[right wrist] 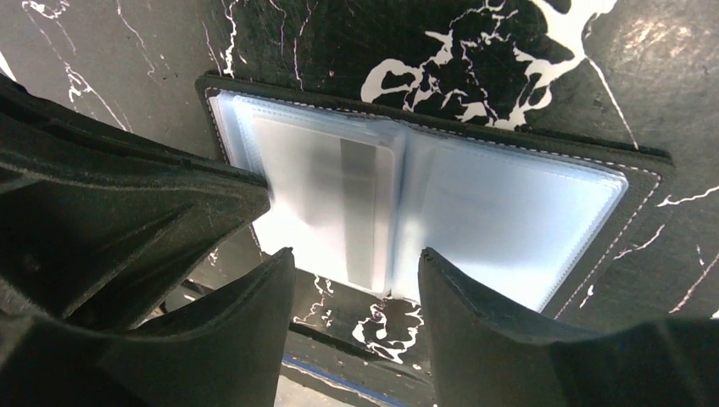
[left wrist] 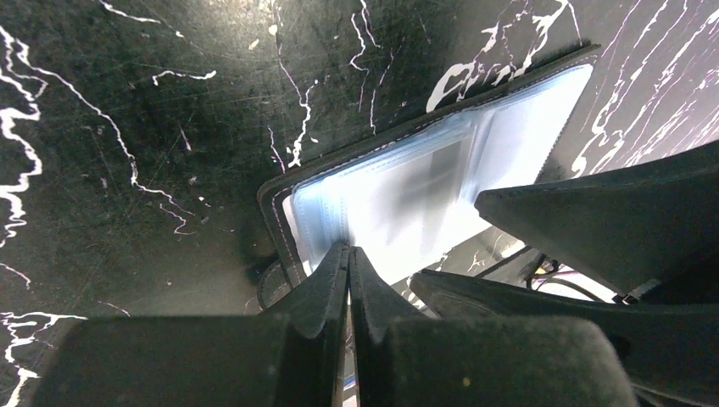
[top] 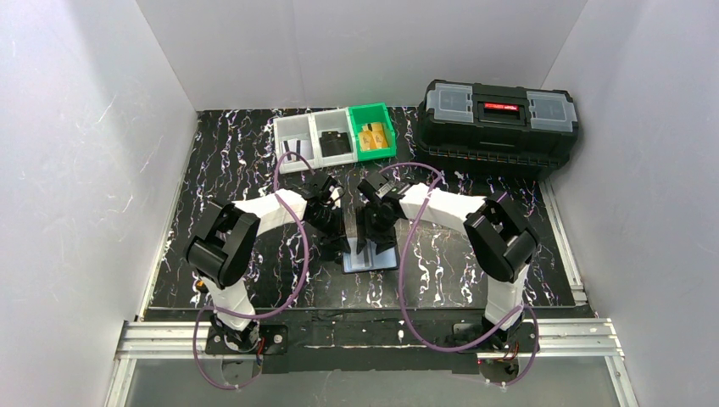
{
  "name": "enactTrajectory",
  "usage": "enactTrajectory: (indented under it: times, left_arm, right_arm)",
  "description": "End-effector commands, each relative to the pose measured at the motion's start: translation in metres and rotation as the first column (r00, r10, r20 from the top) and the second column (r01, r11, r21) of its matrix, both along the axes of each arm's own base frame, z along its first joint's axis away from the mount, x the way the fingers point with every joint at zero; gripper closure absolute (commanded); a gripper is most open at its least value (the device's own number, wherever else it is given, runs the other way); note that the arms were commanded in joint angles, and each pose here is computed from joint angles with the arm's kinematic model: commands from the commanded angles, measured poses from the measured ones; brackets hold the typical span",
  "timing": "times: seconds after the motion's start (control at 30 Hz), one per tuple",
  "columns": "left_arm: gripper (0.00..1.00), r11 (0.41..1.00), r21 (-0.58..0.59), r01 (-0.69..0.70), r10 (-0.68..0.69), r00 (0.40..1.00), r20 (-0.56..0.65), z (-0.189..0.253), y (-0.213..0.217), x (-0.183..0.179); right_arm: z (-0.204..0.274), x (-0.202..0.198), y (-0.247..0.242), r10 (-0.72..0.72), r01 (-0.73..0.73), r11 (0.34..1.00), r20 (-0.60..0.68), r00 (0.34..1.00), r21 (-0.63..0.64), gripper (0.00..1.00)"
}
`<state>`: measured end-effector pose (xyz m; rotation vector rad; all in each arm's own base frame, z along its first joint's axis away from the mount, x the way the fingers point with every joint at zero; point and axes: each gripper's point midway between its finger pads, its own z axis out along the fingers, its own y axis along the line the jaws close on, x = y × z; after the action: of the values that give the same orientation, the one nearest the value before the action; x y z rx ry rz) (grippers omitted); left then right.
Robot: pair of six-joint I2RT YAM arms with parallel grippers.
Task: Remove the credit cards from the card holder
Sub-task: Remove the credit card from the card holder.
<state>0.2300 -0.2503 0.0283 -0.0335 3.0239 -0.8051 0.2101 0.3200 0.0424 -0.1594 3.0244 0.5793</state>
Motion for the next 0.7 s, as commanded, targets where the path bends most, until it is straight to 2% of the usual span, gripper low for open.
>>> enactTrajectory:
  times: [0.0, 0.27, 0.67]
  left_arm:
    - [1.0, 1.0, 0.018, 0.005, -0.005, 1.0, -0.028, -0.011, 0.006, -0.007]
    - [1.0, 1.0, 0.003, 0.002, -0.002, 0.999, -0.049, -0.013, -0.002, -0.009]
    - [1.0, 0.999, -0.044, -0.009, 0.004, 0.995, -0.098, -0.017, -0.025, -0.009]
  right_arm:
    - [-0.003, 0.004, 0.002, 0.021, -0.02, 0.999, 0.015, 1.0, -0.036, 0.37]
    - [-0.009, 0.001, 0.009, 0.032, -0.032, 0.999, 0.004, 0.999, 0.004, 0.31]
    - [-0.021, -0.004, 0.001, 0.039, -0.039, 0.999, -0.005, 0.999, -0.024, 0.34]
